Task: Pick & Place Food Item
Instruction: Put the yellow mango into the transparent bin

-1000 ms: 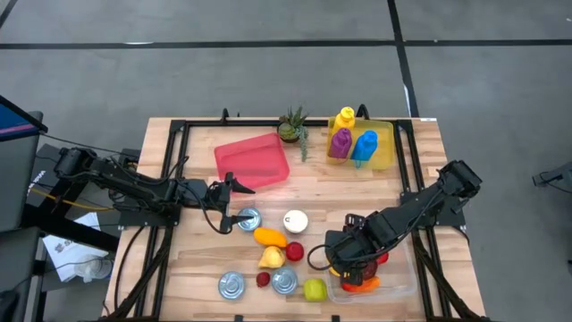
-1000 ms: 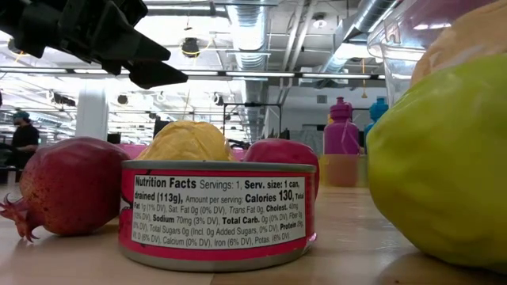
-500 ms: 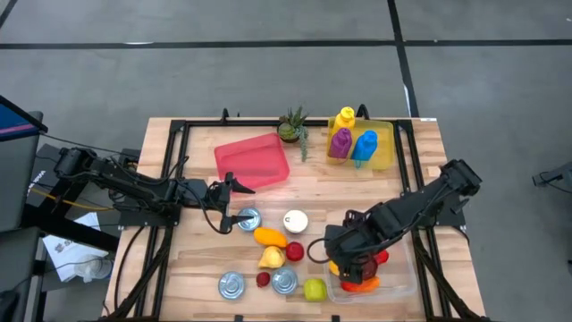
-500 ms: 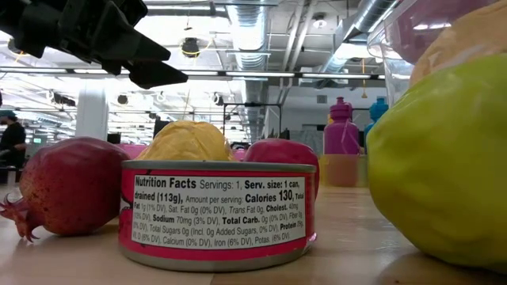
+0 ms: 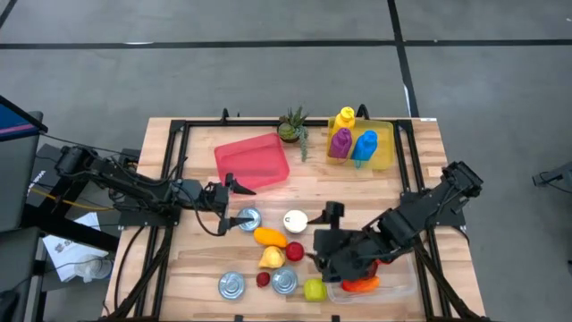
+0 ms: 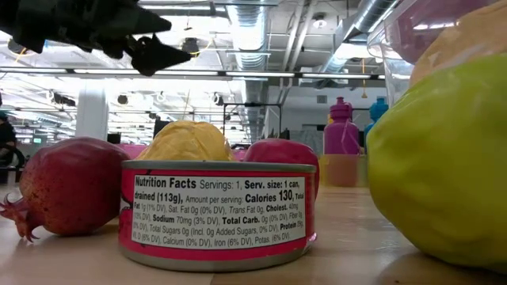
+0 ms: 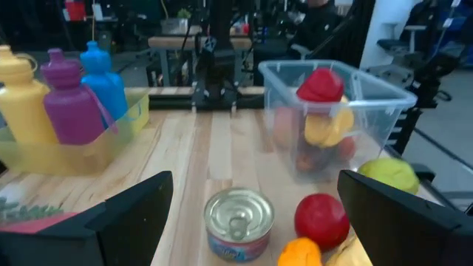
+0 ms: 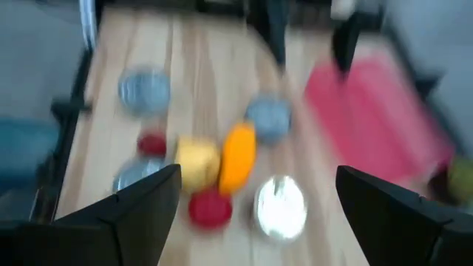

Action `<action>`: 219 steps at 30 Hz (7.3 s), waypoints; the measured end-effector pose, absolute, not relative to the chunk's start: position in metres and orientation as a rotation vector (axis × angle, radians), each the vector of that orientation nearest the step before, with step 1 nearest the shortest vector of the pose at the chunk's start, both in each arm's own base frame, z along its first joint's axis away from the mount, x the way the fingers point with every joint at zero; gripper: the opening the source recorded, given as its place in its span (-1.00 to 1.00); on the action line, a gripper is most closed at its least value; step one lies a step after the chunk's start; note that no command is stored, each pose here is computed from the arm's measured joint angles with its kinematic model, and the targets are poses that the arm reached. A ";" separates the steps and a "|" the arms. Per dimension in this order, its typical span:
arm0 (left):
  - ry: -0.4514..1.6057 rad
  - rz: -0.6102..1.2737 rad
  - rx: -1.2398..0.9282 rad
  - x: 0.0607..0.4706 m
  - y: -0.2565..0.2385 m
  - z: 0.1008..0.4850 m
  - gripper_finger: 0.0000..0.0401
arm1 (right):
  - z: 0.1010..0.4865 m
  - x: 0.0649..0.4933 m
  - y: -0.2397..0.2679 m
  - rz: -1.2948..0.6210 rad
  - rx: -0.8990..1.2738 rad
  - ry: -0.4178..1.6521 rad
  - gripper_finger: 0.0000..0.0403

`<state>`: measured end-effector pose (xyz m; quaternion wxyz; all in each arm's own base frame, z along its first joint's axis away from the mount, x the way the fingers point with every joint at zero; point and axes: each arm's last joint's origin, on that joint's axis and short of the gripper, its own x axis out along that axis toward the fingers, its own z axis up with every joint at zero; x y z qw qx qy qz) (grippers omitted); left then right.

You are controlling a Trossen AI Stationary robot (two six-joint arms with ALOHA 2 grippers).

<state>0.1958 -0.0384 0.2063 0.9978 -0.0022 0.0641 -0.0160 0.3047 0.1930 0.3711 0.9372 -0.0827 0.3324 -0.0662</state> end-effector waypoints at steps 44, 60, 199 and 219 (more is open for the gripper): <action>0.668 -0.082 0.111 0.249 -0.077 0.151 0.87 | 0.270 0.360 0.185 0.055 -0.278 0.779 0.72; 0.881 -0.160 0.205 0.282 -0.091 0.141 0.87 | 0.270 0.345 0.189 -0.019 -0.256 0.846 0.72; -0.100 0.059 -0.058 0.162 -0.050 0.192 -0.07 | 0.303 0.439 0.072 -0.017 -0.058 0.300 0.13; -0.095 -0.004 -0.038 0.162 -0.051 0.192 0.18 | 0.301 0.435 0.079 0.013 -0.087 0.344 -0.39</action>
